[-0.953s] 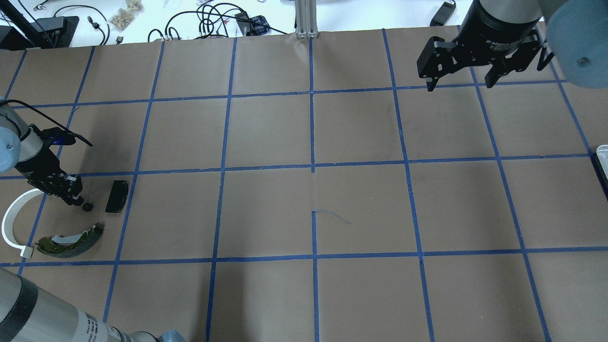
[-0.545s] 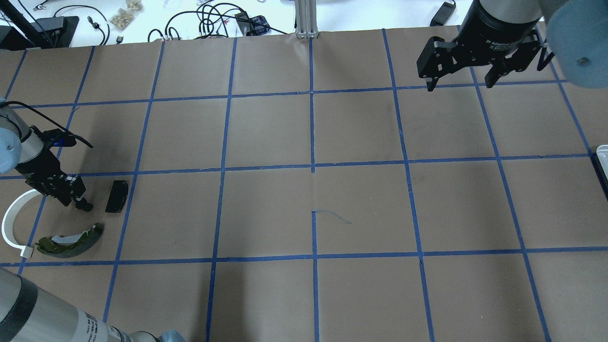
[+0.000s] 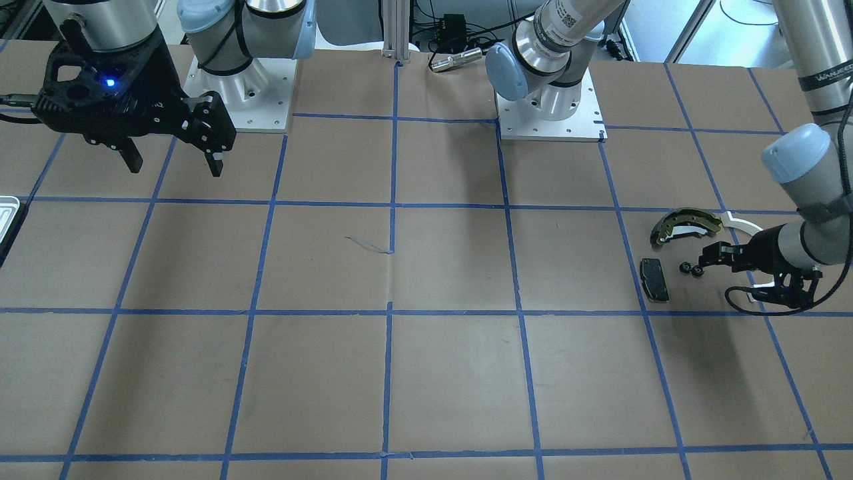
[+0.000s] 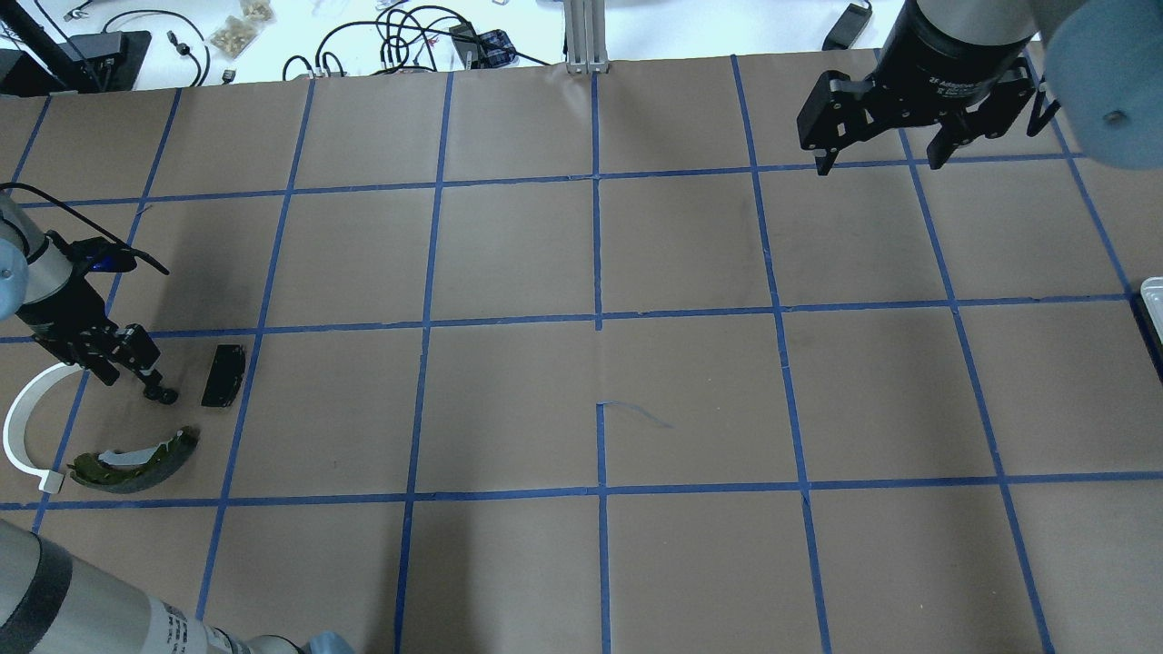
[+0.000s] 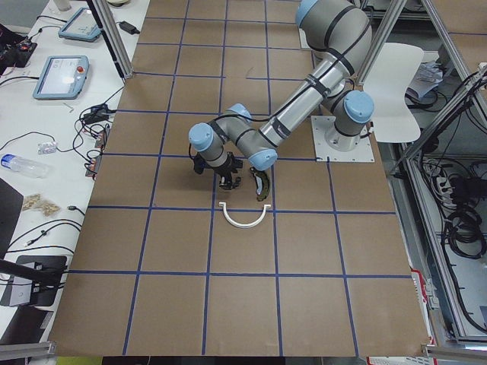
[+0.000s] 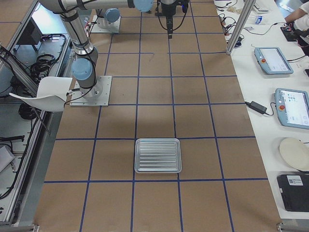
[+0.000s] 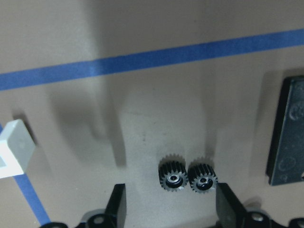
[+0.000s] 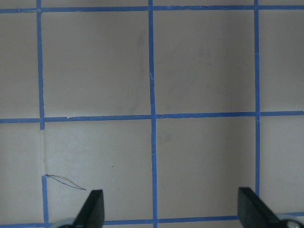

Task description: Place bearing gear from tray to pile

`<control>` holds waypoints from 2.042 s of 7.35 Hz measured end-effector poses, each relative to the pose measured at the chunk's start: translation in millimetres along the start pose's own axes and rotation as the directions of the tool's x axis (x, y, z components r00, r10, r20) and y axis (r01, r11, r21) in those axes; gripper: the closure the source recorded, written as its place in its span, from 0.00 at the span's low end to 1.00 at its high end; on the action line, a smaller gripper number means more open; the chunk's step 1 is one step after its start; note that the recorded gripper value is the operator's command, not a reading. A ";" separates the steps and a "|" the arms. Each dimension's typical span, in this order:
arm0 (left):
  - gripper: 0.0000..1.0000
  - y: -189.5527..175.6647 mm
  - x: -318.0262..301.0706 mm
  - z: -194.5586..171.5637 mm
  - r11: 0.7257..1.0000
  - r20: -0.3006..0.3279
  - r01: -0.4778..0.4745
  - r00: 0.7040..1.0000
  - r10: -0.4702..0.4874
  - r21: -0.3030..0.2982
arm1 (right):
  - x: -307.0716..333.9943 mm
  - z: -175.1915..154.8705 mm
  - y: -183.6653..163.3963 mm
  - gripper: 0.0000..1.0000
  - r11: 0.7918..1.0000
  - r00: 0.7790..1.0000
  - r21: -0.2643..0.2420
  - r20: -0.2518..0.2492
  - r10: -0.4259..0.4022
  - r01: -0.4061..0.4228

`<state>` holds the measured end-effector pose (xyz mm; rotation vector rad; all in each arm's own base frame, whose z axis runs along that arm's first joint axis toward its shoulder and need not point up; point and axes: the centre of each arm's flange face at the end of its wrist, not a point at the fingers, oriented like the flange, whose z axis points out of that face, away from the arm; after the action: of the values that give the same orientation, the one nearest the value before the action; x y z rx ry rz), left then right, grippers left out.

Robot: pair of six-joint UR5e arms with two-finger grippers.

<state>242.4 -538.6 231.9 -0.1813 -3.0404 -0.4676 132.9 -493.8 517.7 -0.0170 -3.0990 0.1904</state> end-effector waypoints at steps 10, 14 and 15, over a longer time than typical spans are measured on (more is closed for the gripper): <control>0.00 18.1 342.1 -247.5 0.969 0.029 0.024 0.999 -0.033 0.246 | 0.7 0.4 -0.4 0.00 1.000 1.000 0.000 -0.001 -0.001 0.001; 0.00 55.7 384.5 -228.1 0.974 0.053 -0.016 0.999 0.005 0.224 | 2.6 0.6 -0.4 0.00 1.000 1.000 -0.003 -0.002 0.001 -0.001; 0.00 63.1 385.7 -223.4 0.975 0.056 -0.018 0.998 0.006 0.220 | 2.4 0.6 -0.4 0.00 1.000 1.000 -0.003 -0.002 0.001 -0.001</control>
<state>-122.8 -505.2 493.0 -0.2032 -3.1122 -0.1239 130.5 -494.2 517.2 -0.0188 -3.0970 0.1859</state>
